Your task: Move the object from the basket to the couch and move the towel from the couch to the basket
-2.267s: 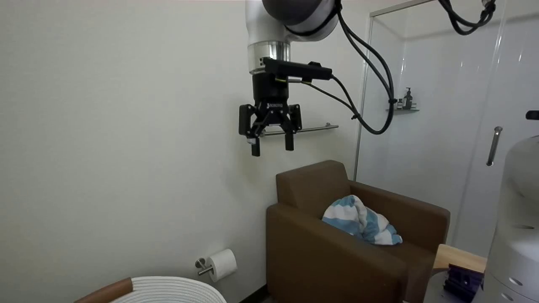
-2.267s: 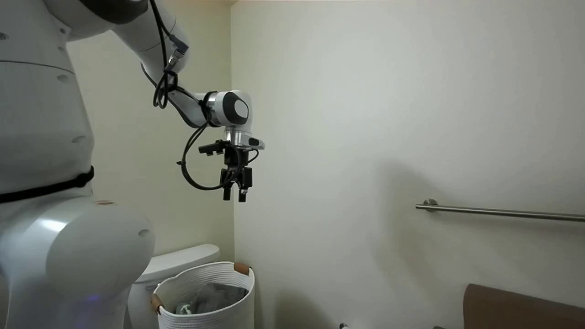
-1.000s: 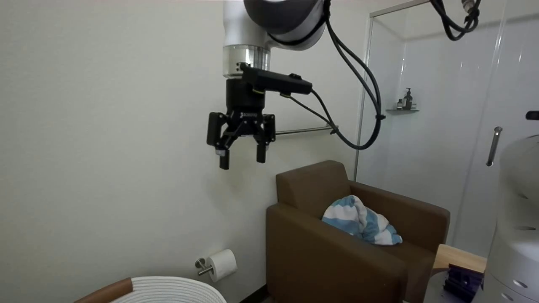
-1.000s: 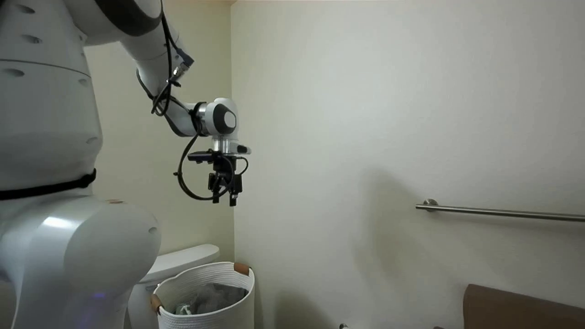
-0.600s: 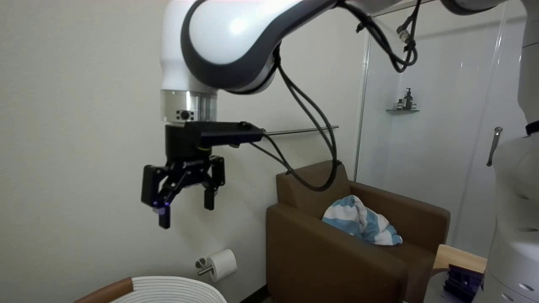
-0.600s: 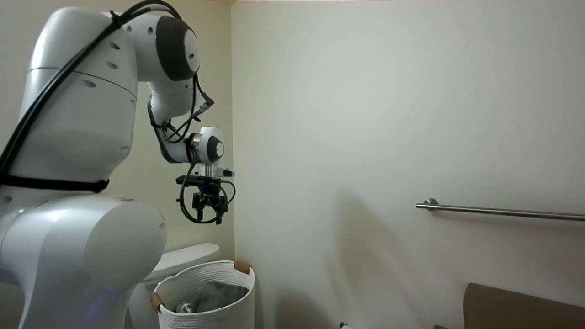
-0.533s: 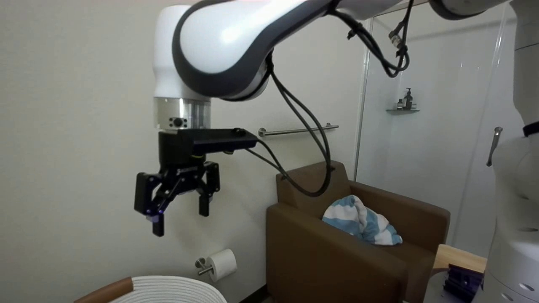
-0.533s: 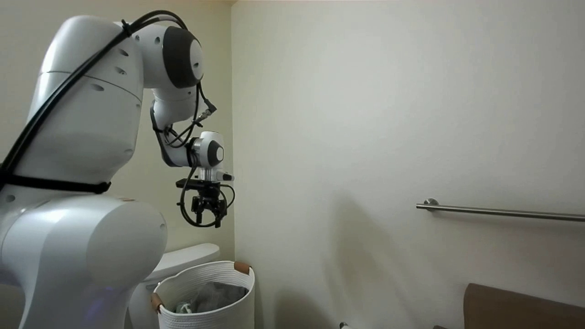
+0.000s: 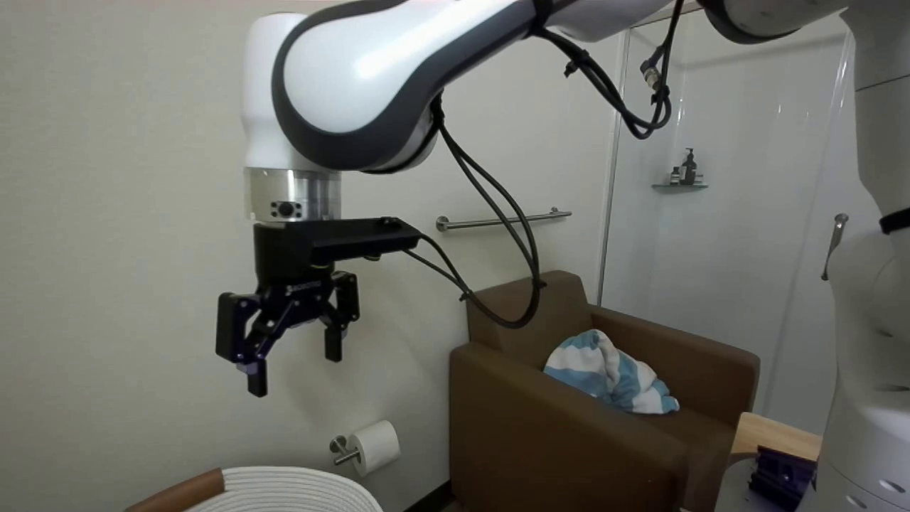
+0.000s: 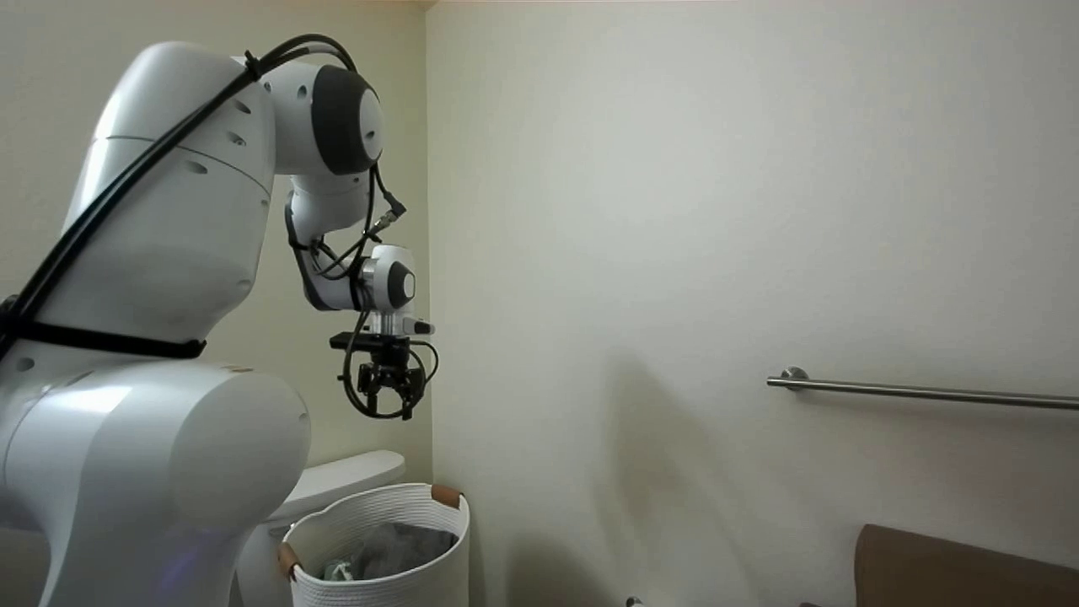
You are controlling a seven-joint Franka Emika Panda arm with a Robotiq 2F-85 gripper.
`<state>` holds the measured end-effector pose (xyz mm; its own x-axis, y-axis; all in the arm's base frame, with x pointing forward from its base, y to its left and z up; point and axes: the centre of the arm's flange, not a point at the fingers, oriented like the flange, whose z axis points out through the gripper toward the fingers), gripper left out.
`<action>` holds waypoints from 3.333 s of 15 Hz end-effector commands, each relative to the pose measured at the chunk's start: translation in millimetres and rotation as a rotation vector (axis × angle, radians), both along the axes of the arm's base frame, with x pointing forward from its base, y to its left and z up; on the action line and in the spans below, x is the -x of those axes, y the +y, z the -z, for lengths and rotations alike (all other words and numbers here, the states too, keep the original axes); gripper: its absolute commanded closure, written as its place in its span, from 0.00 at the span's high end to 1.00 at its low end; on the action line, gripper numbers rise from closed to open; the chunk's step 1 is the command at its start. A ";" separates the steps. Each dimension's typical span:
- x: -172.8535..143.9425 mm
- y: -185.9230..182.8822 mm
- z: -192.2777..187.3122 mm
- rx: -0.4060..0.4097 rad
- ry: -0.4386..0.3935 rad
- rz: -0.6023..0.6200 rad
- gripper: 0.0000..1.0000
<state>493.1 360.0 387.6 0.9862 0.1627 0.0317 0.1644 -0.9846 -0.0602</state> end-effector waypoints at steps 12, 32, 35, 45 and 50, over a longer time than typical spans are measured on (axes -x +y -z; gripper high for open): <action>-57.8 93.3 80.3 -0.021 0.000 -0.418 1.00; -44.8 141.0 293.1 0.019 0.260 -0.375 1.00; -39.8 161.0 286.6 0.063 0.129 -0.257 1.00; -37.1 160.4 326.9 0.445 0.074 0.007 1.00; -35.0 138.5 370.7 0.364 0.207 -0.016 0.74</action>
